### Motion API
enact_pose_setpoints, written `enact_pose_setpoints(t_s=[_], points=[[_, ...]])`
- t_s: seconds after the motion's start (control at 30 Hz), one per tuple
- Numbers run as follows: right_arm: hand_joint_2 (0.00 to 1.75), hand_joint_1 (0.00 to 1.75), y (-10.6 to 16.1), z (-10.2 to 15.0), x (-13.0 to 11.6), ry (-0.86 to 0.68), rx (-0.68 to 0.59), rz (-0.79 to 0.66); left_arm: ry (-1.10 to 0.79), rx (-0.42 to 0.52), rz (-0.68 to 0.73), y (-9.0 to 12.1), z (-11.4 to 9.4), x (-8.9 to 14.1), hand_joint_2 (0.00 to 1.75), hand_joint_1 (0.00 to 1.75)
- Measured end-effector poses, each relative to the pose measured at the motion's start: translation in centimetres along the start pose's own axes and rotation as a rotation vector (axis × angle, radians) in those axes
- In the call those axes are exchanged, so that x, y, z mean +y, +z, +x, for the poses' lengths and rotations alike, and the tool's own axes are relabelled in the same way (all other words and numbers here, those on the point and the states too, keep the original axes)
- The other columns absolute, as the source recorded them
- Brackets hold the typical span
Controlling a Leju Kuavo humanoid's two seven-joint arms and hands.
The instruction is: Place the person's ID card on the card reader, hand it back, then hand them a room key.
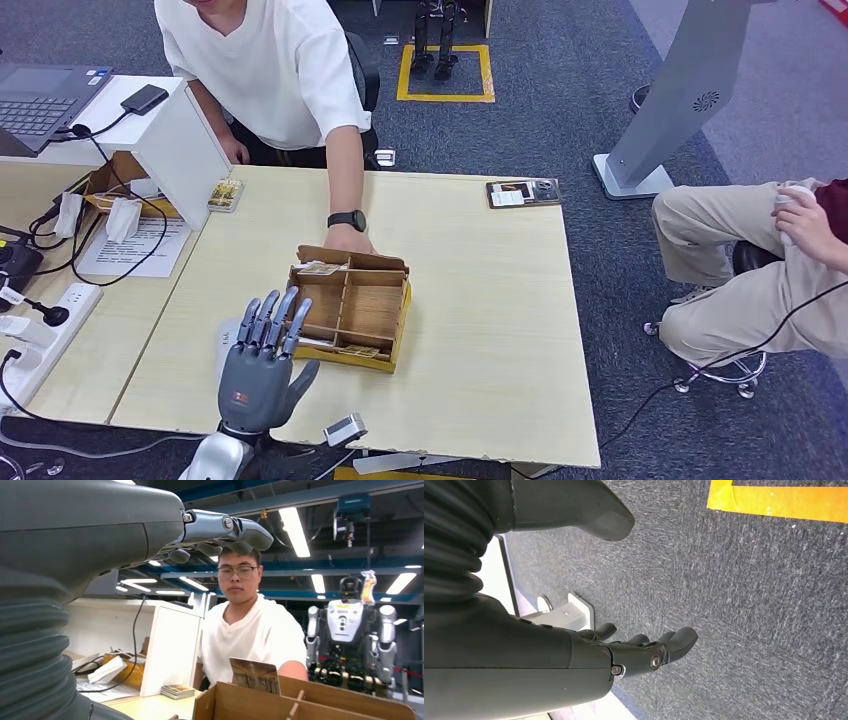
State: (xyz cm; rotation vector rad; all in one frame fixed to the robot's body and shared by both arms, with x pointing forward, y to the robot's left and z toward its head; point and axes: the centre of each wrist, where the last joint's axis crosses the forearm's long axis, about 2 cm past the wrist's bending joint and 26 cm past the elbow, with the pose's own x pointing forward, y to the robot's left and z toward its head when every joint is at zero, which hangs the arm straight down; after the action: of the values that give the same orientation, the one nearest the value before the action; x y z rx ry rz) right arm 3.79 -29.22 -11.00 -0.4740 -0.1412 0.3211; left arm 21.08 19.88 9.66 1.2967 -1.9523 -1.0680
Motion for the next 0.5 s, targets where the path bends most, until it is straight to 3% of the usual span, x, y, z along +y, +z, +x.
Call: enact_pose_setpoints(t_s=[0.5], points=[[1.75, 0.00, -0.3, -0.2, -0.5, 0.007, -0.009, -0.009, 0.052, -0.138, -0.026, 1.0, 2.6, -0.1, 1.75, 0.00]])
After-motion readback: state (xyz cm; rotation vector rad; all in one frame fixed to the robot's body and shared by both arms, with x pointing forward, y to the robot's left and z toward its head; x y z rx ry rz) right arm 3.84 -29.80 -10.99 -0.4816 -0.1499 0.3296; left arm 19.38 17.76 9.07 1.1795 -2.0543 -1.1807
